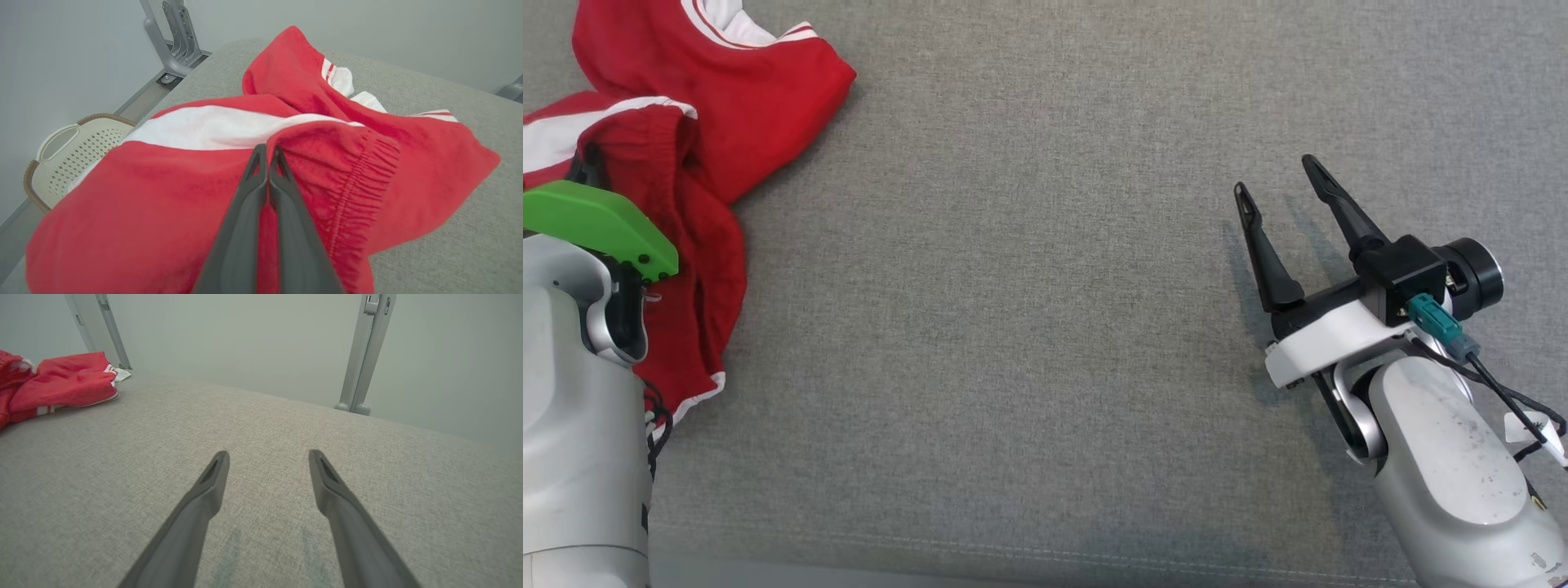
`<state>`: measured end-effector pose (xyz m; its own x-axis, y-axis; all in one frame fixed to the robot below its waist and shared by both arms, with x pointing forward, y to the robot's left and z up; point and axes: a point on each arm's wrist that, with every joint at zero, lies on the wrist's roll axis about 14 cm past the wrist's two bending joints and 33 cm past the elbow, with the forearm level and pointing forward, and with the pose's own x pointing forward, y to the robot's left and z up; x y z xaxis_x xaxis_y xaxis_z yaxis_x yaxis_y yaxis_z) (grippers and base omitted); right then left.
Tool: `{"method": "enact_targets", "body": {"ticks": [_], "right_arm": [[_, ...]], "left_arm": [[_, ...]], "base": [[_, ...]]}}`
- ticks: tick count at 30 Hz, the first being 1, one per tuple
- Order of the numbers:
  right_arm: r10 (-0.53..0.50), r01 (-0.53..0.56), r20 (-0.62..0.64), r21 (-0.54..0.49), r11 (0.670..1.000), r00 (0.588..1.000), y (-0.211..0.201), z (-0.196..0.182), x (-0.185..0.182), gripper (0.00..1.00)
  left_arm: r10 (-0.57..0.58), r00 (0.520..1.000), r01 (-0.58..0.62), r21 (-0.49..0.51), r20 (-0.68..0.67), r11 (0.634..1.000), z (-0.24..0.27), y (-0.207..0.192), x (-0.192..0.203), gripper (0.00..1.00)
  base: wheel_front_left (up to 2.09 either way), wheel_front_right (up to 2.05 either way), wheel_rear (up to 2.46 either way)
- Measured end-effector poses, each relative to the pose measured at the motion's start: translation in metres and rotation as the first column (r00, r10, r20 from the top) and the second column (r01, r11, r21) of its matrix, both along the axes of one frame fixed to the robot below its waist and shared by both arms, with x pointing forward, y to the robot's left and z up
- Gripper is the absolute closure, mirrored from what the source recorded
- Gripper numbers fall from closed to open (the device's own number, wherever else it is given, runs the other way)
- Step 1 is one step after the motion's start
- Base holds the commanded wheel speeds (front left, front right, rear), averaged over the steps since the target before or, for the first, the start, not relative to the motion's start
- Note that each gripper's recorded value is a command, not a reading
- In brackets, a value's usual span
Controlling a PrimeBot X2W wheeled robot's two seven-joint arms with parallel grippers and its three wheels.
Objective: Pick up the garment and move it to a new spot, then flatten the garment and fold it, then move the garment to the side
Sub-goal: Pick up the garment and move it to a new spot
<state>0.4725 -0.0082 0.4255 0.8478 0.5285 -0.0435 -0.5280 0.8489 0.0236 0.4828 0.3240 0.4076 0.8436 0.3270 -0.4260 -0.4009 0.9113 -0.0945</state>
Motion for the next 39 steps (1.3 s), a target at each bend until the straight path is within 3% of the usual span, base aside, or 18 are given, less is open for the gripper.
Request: {"method": "enact_targets", "body": {"ticks": [11,23,30,34,36,39], "right_arm": [[-0.003,0.002,0.048,0.035,0.999,0.999,0.009,0.031,-0.006,0.0],[-0.093,0.089,0.056,0.055,0.994,0.994,-0.012,0.055,-0.03,0.0],[-0.167,0.164,0.069,0.054,0.985,0.984,-0.036,0.066,-0.049,0.0],[-0.215,0.212,0.084,0.05,0.976,0.973,-0.053,0.073,-0.058,0.0],[-0.249,0.246,0.09,0.048,0.968,0.964,-0.066,0.075,-0.065,0.0],[-0.283,0.28,0.097,0.049,0.959,0.954,-0.079,0.079,-0.072,0.0]], "left_arm": [[0.009,0.967,-0.024,0.055,0.254,0.998,0.065,0.009,0.002,1.0],[-0.106,0.834,0.05,0.117,0.542,0.992,0.16,-0.017,-0.001,1.0],[-0.241,0.694,0.177,0.164,0.678,0.971,0.222,-0.076,0.0,1.0],[-0.293,0.612,0.287,0.139,0.735,0.948,0.242,-0.128,0.001,1.0],[-0.332,0.581,0.372,0.121,0.743,0.92,0.243,-0.165,0.0,1.0],[-0.364,0.587,0.437,0.096,0.723,0.894,0.233,-0.188,0.001,1.0]], "base": [[0.0,0.0,0.0],[0.0,0.0,0.0],[0.0,0.0,0.0],[0.0,0.0,0.0],[0.0,0.0,0.0],[0.0,0.0,0.0]]}}
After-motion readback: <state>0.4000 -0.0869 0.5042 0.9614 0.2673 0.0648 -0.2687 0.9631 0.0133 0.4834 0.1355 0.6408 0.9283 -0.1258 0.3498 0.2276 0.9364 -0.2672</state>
